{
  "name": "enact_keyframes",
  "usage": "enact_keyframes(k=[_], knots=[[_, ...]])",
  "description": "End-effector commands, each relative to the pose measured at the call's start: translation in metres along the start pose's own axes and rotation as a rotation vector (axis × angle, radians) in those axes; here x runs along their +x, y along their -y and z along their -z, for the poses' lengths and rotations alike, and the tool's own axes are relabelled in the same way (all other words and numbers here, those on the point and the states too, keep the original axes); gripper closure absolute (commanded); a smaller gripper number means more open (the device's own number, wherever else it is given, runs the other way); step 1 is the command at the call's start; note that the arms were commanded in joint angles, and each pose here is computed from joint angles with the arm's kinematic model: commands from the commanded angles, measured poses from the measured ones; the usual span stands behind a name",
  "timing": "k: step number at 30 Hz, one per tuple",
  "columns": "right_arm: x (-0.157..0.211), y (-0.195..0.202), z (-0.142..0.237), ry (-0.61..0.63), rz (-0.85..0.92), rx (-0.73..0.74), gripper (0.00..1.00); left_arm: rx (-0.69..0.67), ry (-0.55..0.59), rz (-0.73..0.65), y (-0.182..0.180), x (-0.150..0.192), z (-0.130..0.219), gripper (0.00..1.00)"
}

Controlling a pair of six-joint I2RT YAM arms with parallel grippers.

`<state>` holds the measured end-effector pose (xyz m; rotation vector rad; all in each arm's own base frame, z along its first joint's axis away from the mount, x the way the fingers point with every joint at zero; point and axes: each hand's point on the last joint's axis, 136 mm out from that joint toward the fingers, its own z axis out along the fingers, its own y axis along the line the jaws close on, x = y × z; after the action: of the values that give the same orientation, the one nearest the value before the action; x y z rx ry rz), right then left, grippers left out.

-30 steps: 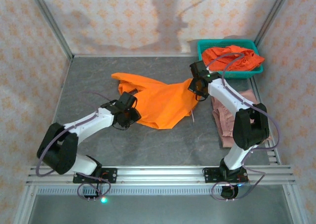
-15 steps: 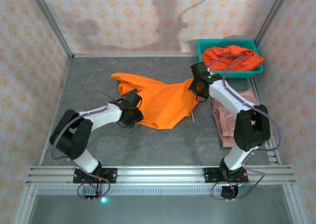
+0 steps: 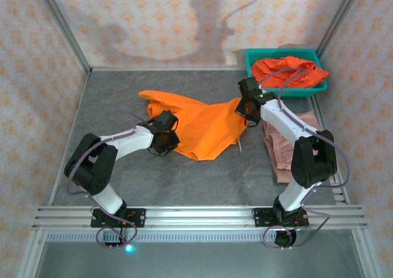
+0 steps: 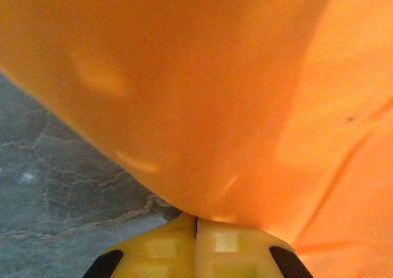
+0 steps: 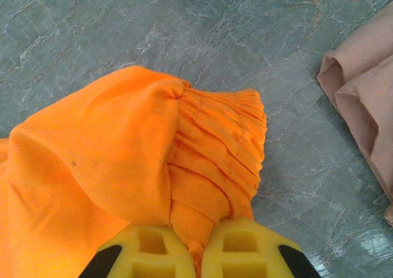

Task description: Fold and stack the shorts

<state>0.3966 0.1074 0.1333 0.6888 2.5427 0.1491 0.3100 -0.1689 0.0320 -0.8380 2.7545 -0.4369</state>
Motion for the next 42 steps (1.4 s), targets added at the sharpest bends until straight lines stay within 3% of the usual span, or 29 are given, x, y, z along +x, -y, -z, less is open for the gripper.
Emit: enact_keyframes(k=[1, 7, 15, 22, 25, 32, 37, 42], knots=[[-0.007, 0.006, 0.009, 0.034, -0.018, -0.002, 1.00, 0.006, 0.054, -0.043, 0.014, -0.013, 0.021, 1.00], [-0.014, 0.018, 0.014, 0.048, -0.035, 0.006, 1.00, 0.034, 0.137, -0.048, 0.021, -0.036, 0.070, 1.00], [-0.027, 0.026, 0.037, 0.090, -0.052, -0.013, 1.00, 0.114, 0.280, -0.007, 0.015, -0.075, 0.160, 1.00], [-0.030, 0.022, 0.059, 0.105, -0.068, -0.066, 1.00, 0.060, 0.375, -0.045, 0.000, -0.099, 0.215, 1.00], [-0.024, 0.019, 0.061, 0.085, -0.079, -0.104, 1.00, 0.033, 0.360, -0.061, -0.002, -0.102, 0.208, 1.00], [-0.007, 0.019, 0.044, 0.018, -0.095, -0.111, 1.00, 0.026, 0.227, -0.019, 0.010, -0.107, 0.141, 1.00], [-0.001, 0.024, 0.036, 0.002, -0.095, -0.090, 1.00, 0.075, 0.152, 0.009, 0.020, -0.101, 0.114, 0.72], [0.001, 0.026, 0.030, -0.001, -0.094, -0.080, 1.00, 0.089, 0.133, 0.049, -0.001, -0.078, 0.114, 0.47]])
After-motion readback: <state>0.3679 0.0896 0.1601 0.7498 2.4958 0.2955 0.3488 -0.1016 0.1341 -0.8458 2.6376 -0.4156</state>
